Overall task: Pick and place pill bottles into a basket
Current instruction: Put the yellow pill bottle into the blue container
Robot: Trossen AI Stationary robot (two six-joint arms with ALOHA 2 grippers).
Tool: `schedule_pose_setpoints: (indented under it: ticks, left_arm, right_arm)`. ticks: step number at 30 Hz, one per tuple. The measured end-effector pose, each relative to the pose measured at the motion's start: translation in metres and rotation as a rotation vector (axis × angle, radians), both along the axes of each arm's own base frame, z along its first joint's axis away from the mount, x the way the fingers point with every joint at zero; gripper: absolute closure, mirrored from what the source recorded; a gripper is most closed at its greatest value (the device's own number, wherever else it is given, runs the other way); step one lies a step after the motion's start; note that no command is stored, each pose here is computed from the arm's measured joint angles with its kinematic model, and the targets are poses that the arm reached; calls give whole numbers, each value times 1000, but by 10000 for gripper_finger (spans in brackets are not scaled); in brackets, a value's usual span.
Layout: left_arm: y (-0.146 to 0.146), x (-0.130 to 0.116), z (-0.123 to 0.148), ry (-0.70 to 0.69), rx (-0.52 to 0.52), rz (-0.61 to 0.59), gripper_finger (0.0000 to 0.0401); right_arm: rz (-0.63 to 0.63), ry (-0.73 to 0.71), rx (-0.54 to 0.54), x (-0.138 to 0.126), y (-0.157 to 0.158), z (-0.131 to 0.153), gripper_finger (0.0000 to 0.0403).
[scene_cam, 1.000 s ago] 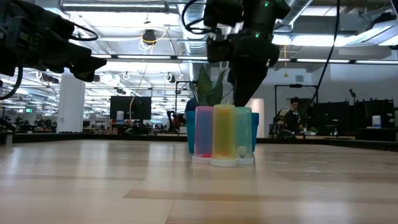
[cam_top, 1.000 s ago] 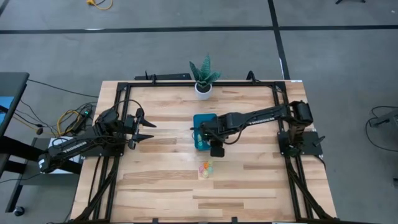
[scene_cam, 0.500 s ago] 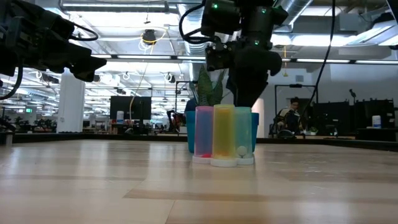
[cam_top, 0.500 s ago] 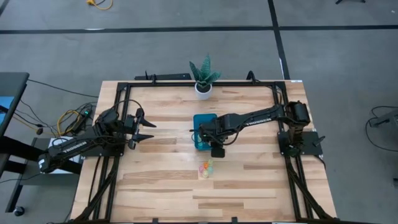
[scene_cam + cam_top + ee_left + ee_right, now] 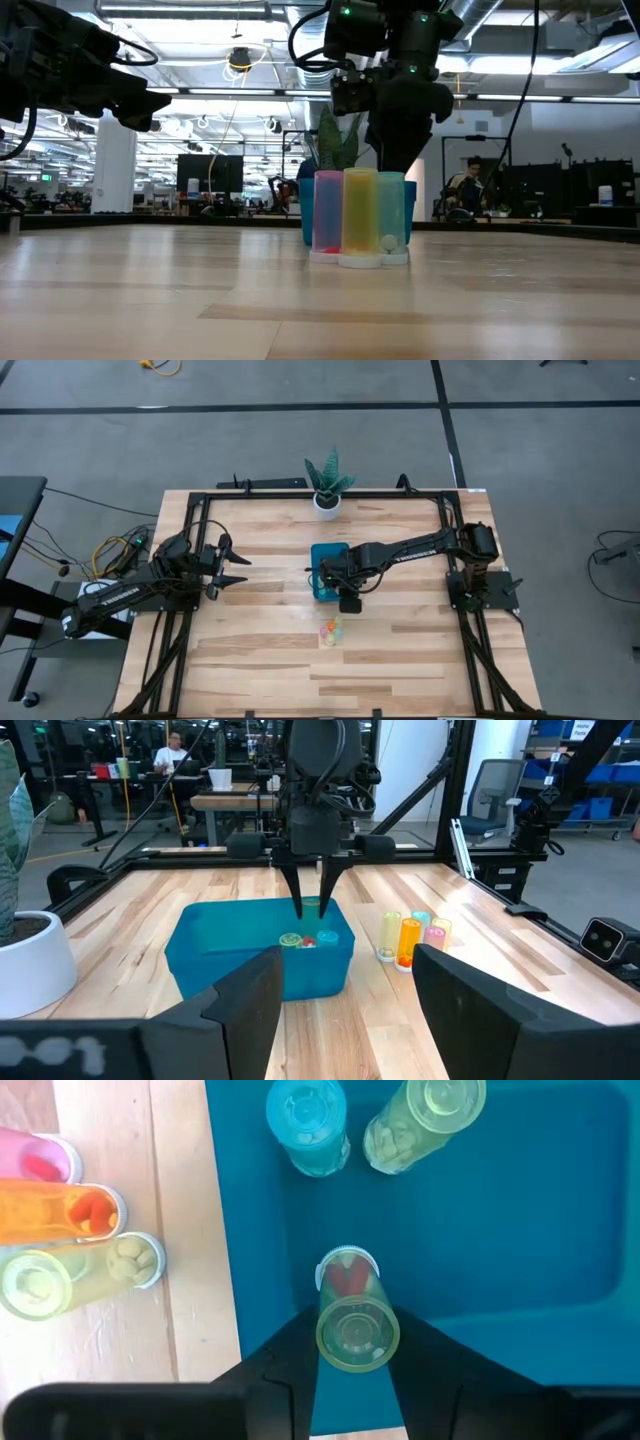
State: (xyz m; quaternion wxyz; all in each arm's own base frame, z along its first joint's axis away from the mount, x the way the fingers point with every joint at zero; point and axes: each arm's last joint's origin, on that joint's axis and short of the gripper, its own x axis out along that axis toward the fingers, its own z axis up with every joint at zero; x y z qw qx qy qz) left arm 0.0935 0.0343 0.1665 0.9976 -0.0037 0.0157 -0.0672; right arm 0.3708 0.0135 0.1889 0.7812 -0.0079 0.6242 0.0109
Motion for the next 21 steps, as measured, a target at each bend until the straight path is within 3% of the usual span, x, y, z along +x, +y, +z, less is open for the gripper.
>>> schedule_pose_setpoints:
  ticks: [21]
  left_arm:
    - [0,0,0,0,0,0,189]
  right_arm:
    - [-16,16,2,1,0,-5,300]
